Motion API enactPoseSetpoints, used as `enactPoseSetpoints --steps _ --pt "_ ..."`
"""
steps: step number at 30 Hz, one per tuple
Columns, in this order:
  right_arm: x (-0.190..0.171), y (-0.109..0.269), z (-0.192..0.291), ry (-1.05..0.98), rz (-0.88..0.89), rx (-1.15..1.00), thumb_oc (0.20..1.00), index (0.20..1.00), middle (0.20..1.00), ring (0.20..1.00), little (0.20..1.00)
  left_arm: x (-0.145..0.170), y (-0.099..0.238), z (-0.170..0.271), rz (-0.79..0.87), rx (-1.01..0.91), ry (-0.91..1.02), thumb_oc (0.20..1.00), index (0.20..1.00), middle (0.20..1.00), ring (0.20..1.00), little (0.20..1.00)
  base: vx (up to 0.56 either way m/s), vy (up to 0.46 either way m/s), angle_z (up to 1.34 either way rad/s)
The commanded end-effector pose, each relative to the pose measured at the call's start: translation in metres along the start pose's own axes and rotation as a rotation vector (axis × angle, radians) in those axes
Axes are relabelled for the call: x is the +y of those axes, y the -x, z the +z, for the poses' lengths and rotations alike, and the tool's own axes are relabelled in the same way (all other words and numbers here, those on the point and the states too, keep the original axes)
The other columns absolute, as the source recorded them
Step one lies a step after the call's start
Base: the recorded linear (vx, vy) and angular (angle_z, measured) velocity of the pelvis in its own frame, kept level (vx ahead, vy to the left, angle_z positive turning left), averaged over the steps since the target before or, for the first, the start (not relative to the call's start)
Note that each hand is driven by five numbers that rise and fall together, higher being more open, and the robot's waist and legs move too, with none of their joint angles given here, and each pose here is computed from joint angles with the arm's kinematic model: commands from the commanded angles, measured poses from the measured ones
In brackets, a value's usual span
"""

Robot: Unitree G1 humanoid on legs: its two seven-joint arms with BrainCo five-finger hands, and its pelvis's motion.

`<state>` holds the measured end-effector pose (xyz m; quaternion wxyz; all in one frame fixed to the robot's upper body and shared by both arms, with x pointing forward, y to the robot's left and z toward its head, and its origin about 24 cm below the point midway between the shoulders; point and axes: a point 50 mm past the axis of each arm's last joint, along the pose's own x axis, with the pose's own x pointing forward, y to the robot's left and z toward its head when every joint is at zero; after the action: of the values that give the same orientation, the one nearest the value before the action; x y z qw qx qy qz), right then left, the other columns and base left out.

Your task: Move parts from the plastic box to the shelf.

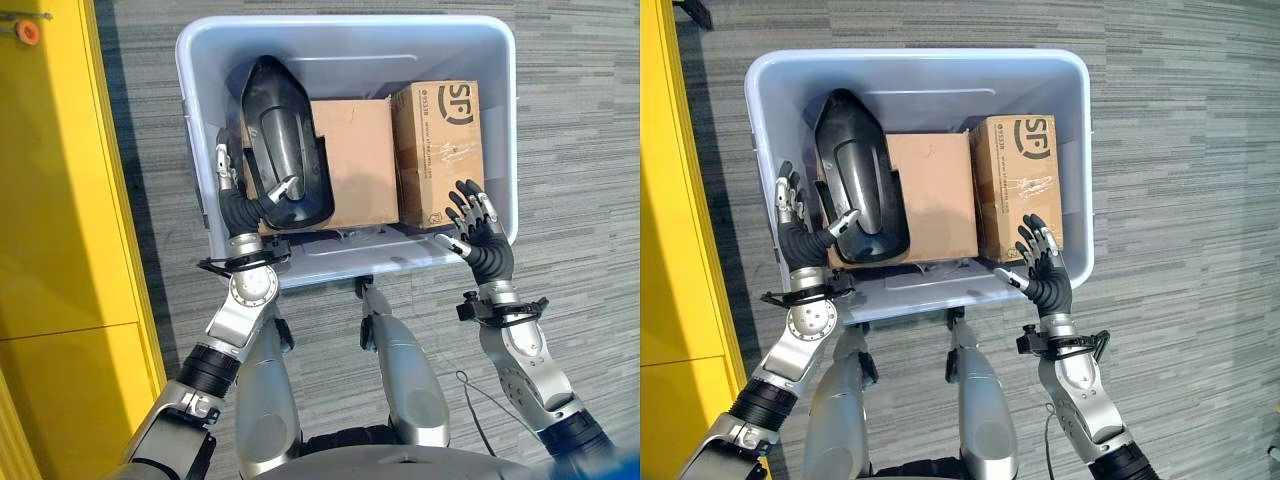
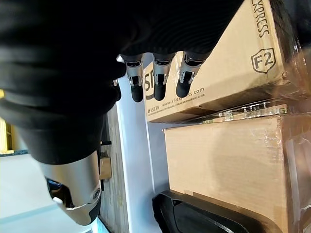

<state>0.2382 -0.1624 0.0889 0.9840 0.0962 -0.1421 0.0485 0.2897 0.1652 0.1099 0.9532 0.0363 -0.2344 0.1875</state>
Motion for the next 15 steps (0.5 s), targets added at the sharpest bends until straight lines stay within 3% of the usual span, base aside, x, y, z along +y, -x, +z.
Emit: enactPoseSetpoints --steps 1,15 --pt "-0.001 0.004 0.023 -0.018 0.001 -0.117 1.0 1.0 1.0 1.0 1.0 0.014 -0.007 0.005 0.079 -0.025 0.084 1.0 1.0 1.0 1.0 1.0 0.0 0.0 0.0" --pt "0.0 0.005 0.022 -0.032 -0.01 -0.11 1.0 1.0 1.0 1.0 1.0 0.027 -0.012 -0.009 0.2 0.052 0.089 1.0 1.0 1.0 1.0 1.0 0.0 0.0 0.0"
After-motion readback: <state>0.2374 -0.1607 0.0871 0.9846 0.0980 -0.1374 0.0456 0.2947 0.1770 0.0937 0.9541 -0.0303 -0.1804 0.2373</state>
